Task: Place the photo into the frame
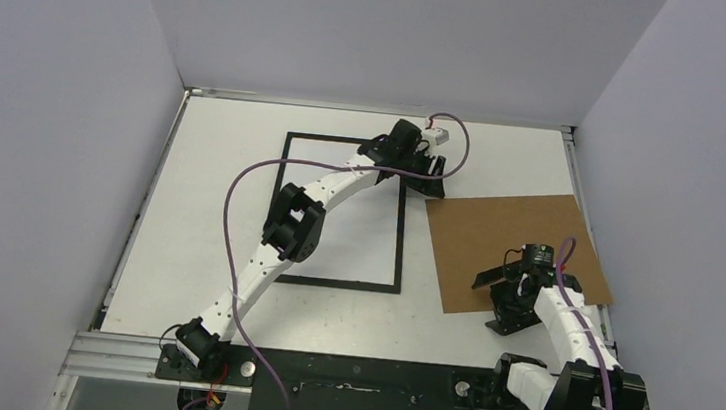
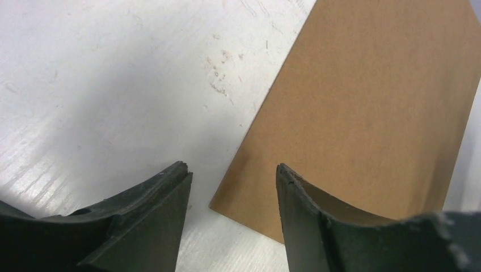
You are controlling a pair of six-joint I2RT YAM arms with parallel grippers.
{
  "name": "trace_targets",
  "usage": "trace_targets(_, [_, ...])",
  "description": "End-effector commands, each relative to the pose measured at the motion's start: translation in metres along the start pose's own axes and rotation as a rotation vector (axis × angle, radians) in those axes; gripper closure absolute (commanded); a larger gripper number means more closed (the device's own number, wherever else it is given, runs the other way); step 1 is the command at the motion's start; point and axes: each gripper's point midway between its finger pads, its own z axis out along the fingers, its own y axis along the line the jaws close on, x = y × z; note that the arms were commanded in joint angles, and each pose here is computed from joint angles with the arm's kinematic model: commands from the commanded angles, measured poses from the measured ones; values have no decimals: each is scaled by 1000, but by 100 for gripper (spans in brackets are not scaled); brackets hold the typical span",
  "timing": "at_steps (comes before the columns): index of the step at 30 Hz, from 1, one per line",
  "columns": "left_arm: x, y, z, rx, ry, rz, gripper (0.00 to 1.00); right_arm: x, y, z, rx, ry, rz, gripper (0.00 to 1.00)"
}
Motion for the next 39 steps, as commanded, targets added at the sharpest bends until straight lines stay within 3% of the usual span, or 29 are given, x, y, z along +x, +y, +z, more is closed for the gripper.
trace_targets(1, [54,1,5,58,175,-44,48,-1,24,9,-107,26,23,16])
trace_targets(12, [91,-10,-23,107,341,-85,63,4,60,24,-268,102,47,16])
trace_targets(25, [42,-46,-59,215,263,-92,66,-5,87,5,-399,64,53,15])
trace_targets(39, [24,-42,-84,95,224,-64,69,-5,95,-4,-420,56,4,15])
